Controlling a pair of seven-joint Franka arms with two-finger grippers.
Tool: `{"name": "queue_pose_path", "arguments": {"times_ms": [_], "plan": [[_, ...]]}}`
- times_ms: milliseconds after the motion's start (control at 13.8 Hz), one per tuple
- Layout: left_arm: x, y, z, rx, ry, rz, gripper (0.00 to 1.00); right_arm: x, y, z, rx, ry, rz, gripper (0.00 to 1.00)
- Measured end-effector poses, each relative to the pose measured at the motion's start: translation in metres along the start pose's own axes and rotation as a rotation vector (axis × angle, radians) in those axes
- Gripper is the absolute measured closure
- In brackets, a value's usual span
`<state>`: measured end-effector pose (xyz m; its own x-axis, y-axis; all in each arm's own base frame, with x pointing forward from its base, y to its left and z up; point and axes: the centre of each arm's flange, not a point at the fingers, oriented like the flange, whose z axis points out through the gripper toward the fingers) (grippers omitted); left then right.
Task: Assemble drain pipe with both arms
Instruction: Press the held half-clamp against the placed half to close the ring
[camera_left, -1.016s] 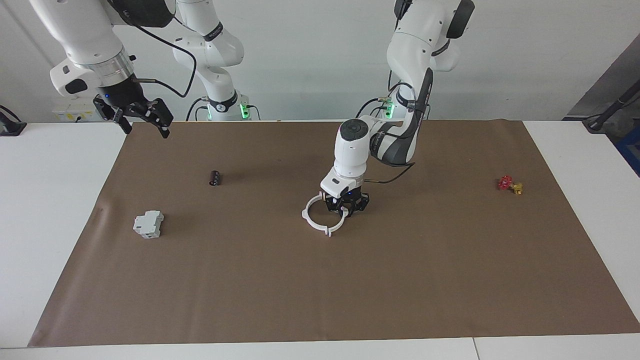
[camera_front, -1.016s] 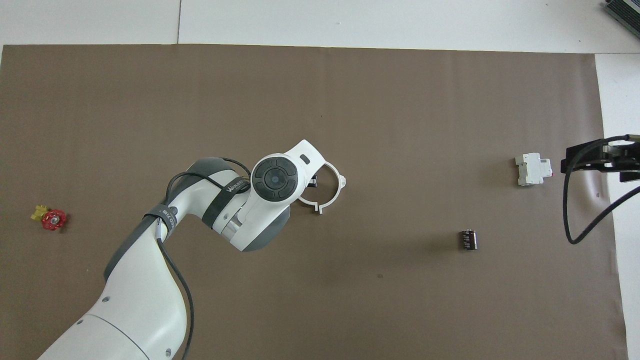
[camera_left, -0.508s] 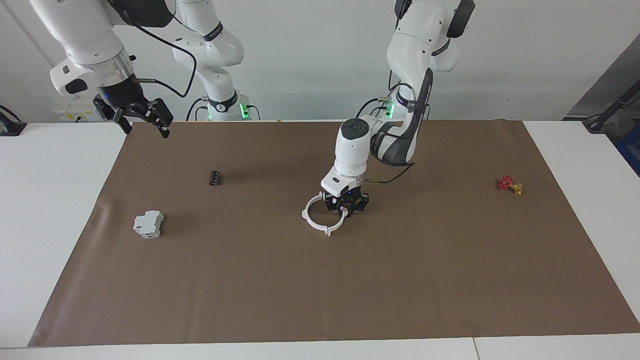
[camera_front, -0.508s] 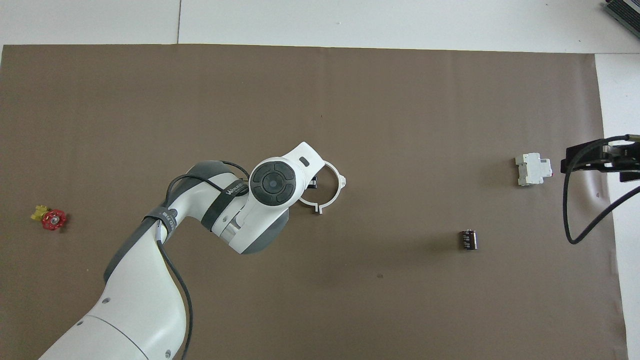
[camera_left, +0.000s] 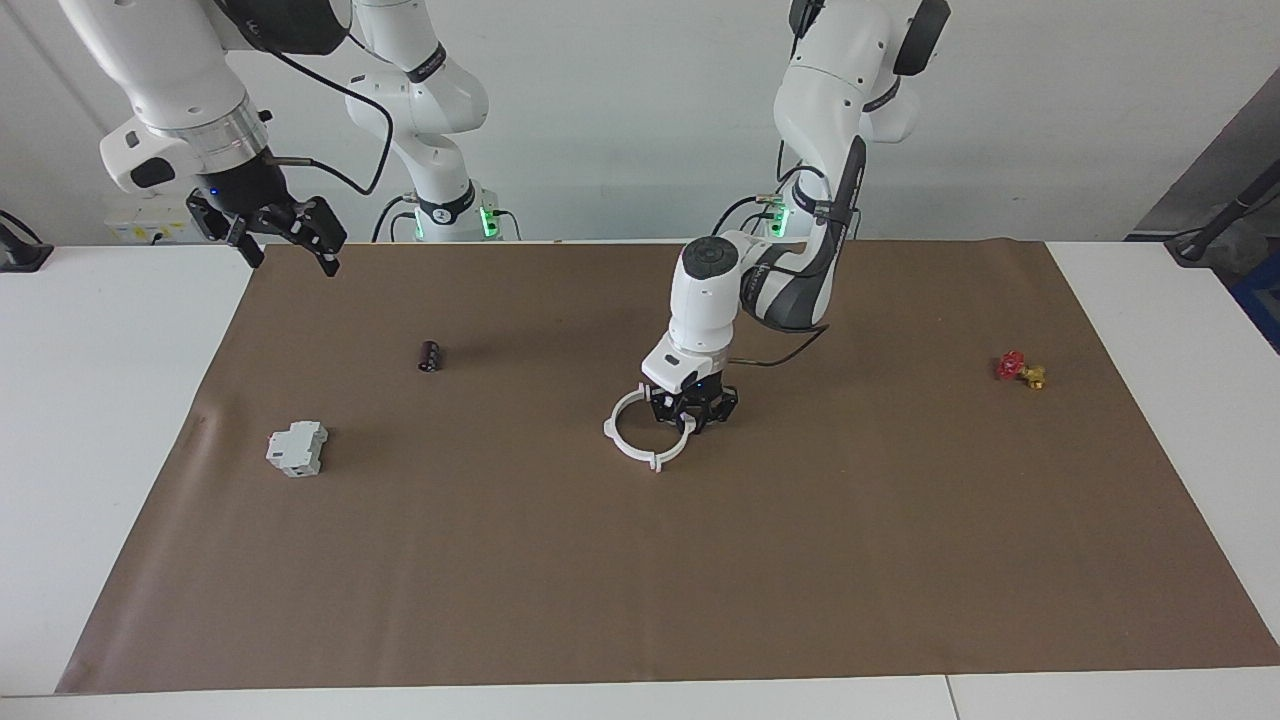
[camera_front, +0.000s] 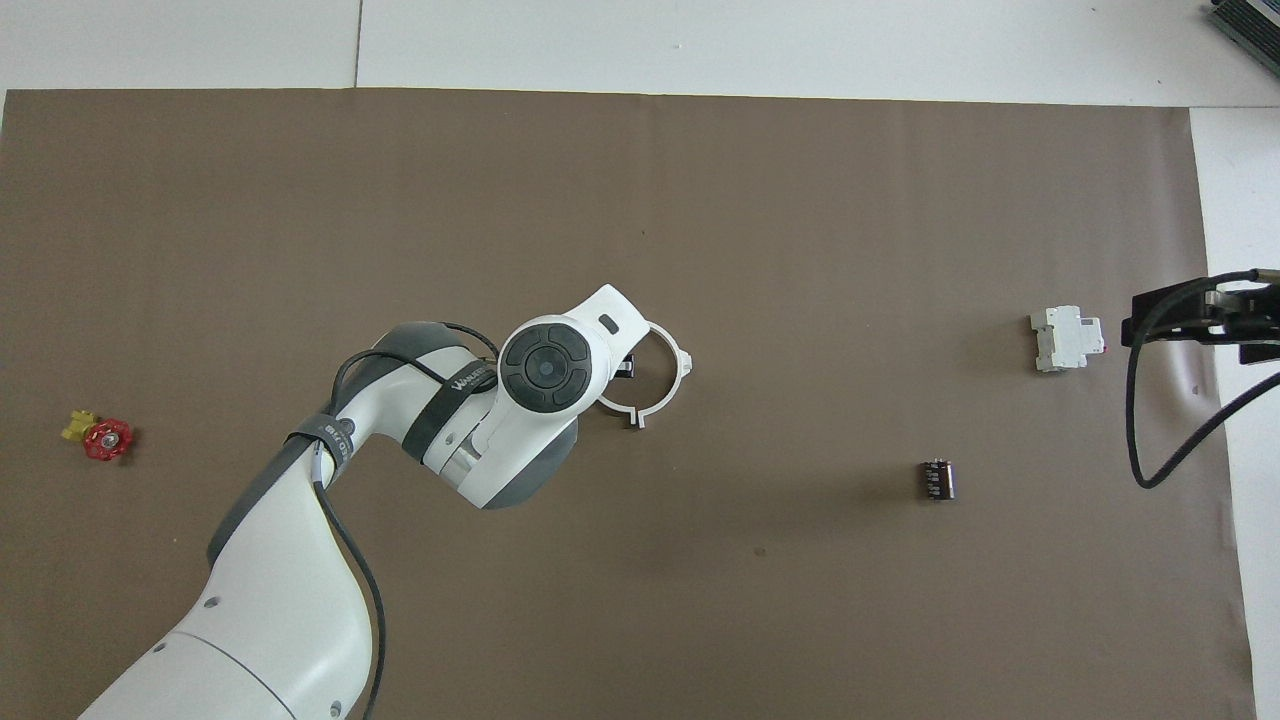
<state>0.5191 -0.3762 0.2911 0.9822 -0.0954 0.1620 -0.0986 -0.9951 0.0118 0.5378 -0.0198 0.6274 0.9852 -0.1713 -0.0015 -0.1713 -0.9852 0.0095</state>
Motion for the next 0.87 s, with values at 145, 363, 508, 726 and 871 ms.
{"name": "queue_pose_path", "arguments": {"times_ms": [145, 363, 508, 726, 871], "plan": [[-0.0022, 0.0000, -0.0002, 0.000, -0.001, 0.002, 0.73, 0.0000, 0.0000, 0.0000, 0.000, 0.000, 0.000, 0.00], [-0.0054, -0.0002, -0.0008, -0.001, -0.001, 0.005, 0.73, 0.0000, 0.0000, 0.0000, 0.000, 0.000, 0.000, 0.00], [-0.0062, -0.0004, -0.0008, -0.002, 0.000, 0.005, 0.73, 0.0000, 0.0000, 0.0000, 0.000, 0.000, 0.000, 0.00], [-0.0062, -0.0004, -0.0008, -0.002, 0.001, 0.005, 0.73, 0.0000, 0.0000, 0.0000, 0.000, 0.000, 0.000, 0.00], [-0.0062, -0.0004, -0.0008, -0.002, 0.001, 0.005, 0.73, 0.0000, 0.0000, 0.0000, 0.000, 0.000, 0.000, 0.00]]}}
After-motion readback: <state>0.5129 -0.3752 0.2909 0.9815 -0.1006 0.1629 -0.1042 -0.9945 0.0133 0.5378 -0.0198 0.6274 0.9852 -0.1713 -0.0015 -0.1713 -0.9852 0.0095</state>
